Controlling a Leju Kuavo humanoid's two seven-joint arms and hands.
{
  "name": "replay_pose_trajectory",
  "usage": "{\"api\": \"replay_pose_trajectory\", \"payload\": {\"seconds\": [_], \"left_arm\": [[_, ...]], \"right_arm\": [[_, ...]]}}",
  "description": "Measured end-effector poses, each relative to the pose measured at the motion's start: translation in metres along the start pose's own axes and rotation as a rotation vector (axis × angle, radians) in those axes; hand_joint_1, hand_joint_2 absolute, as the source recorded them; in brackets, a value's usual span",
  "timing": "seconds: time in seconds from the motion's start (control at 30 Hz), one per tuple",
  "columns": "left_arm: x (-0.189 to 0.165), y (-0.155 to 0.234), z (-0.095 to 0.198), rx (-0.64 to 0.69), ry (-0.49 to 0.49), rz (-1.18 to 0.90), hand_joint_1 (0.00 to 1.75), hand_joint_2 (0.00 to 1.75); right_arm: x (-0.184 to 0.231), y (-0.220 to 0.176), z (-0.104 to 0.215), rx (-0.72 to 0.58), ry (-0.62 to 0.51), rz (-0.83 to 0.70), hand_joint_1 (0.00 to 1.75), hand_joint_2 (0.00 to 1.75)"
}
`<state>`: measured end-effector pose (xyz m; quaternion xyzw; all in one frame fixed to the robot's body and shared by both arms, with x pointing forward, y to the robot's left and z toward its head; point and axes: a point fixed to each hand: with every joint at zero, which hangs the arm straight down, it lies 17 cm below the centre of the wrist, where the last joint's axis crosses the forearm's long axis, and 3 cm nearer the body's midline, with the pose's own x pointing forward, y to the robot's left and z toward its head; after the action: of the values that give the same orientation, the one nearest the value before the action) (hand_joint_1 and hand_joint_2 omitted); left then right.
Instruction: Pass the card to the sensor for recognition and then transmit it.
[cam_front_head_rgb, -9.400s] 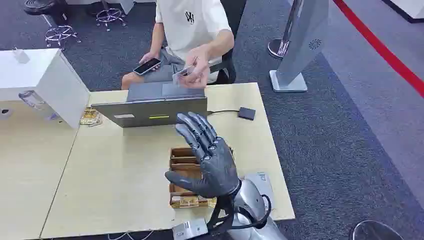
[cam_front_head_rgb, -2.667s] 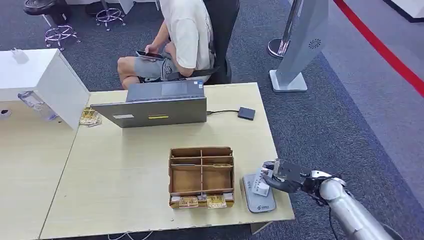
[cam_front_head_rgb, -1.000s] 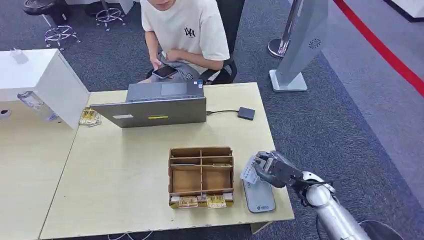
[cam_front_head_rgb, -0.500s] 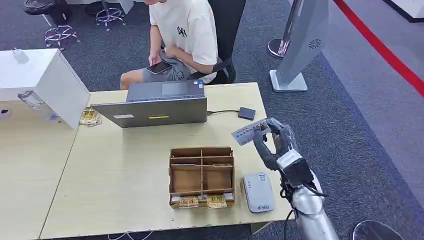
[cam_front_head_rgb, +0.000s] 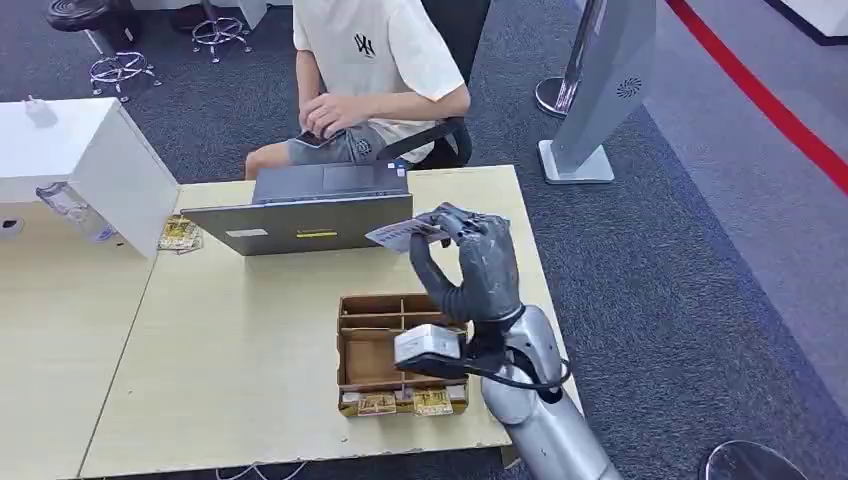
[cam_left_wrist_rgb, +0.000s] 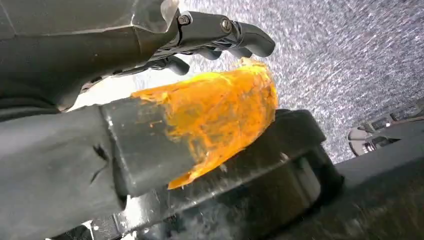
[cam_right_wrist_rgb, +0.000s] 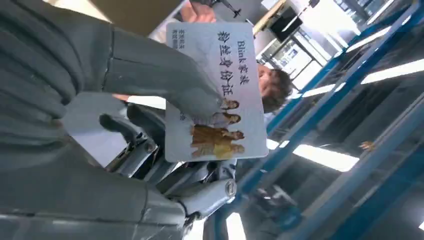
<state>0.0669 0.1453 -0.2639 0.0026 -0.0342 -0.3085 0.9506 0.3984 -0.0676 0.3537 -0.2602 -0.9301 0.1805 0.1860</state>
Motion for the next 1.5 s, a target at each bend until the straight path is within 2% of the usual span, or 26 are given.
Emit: {"api": "replay_pose_trajectory", "payload": {"seconds": [0.17,0.37,0.53,0.73,0.77,0.8,1.07,1.33,1.5], "left_arm": [[0.008,-0.001,0.002,0.005,-0.009,-0.046,0.00,0.00],[0.012,-0.001,0.003,0.000,-0.010,-0.101,0.00,0.00],[0.015,-0.001,0.004,0.002,-0.015,-0.120,0.00,0.00],[0.015,-0.002,0.004,-0.003,-0.016,-0.130,0.00,0.00],[0.015,-0.002,0.004,-0.003,-0.015,-0.131,0.00,0.00],[0.015,-0.002,0.004,-0.002,-0.015,-0.133,0.00,0.00],[0.015,-0.001,0.004,-0.001,-0.010,-0.135,0.00,0.00],[0.015,0.001,0.004,0.012,-0.009,-0.124,0.00,0.00],[0.015,0.004,0.003,0.022,-0.009,-0.108,0.00,0.00]], "right_arm": [[0.024,0.039,-0.018,0.076,-0.115,0.080,1.75,1.75],[0.052,0.076,-0.033,0.161,-0.282,0.248,1.75,1.75],[0.049,0.082,-0.045,0.177,-0.300,0.344,1.75,1.75],[0.041,0.080,-0.058,0.168,-0.268,0.411,1.75,1.75],[0.039,0.079,-0.060,0.165,-0.258,0.422,1.41,1.75],[0.037,0.078,-0.062,0.162,-0.248,0.431,0.00,1.75],[0.022,0.074,-0.061,0.157,-0.176,0.452,0.00,1.75],[0.043,0.053,-0.040,0.114,-0.267,0.352,0.00,1.75],[0.043,0.025,-0.025,0.043,-0.232,0.294,0.00,1.75]]}}
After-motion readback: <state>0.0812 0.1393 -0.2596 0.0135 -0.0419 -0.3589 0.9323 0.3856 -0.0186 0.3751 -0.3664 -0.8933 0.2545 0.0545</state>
